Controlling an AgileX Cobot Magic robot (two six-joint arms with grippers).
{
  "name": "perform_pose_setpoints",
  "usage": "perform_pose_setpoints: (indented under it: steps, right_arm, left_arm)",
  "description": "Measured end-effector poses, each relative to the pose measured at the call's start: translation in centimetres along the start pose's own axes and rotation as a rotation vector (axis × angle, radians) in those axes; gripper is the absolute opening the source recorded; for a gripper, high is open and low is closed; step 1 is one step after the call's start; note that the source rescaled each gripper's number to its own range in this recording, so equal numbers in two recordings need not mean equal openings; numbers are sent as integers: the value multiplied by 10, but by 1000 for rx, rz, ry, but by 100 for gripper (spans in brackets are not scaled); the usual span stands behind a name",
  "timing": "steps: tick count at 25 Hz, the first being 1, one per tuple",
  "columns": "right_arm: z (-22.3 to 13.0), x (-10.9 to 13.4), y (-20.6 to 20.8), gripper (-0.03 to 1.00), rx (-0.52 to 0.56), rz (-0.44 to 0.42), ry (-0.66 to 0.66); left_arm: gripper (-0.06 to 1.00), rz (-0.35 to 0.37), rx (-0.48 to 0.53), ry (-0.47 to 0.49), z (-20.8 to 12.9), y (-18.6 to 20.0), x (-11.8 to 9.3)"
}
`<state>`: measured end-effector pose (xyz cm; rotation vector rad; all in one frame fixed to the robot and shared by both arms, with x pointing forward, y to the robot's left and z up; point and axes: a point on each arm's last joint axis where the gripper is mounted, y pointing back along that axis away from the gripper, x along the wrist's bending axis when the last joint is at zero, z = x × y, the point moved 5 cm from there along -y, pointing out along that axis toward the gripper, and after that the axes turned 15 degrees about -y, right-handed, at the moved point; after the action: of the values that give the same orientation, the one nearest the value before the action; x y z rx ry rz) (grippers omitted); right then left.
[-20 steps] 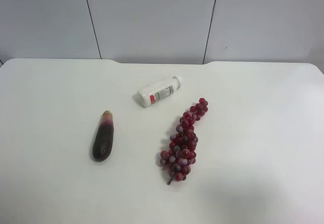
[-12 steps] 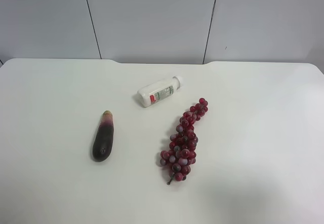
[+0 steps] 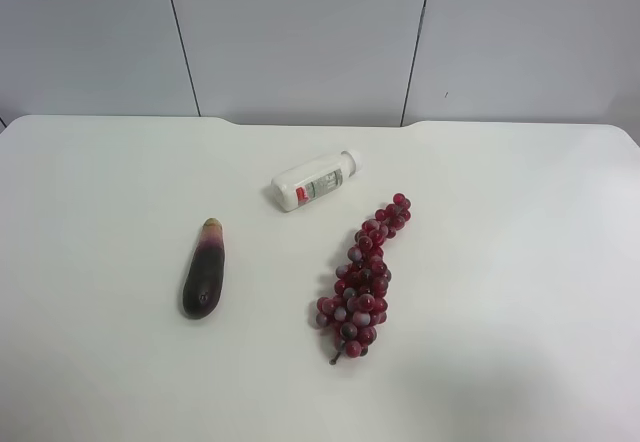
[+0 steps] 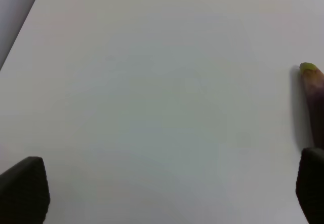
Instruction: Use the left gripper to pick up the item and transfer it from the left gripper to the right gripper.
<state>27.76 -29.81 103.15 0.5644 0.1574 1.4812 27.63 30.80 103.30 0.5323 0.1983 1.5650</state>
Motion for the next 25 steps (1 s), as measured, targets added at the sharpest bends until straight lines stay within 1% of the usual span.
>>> perform_pose_setpoints:
  steps: [7,9,13,15,18,22,25]
  right_arm:
    - [0,0,0,96,0,0,0]
    - [0,0,0,96,0,0,0]
    - [0,0,0,96,0,0,0]
    - [0,0,0,96,0,0,0]
    - [0,0,0,96,0,0,0]
    - [0,0,0,96,0,0,0]
    - [0,0,0,96,0,0,0]
  left_arm:
    - [100,-1,0,0,0,0,0]
    - [100,-7,20,1,3,-2,0]
    - [100,-24,89,0,28,-7,5]
    - [100,-36,141,-2,45,-14,9]
    - [100,-75,295,-1,62,-36,11]
    - [100,-143,497,11,70,-75,8]
    - [100,-193,592,5,69,-104,-2]
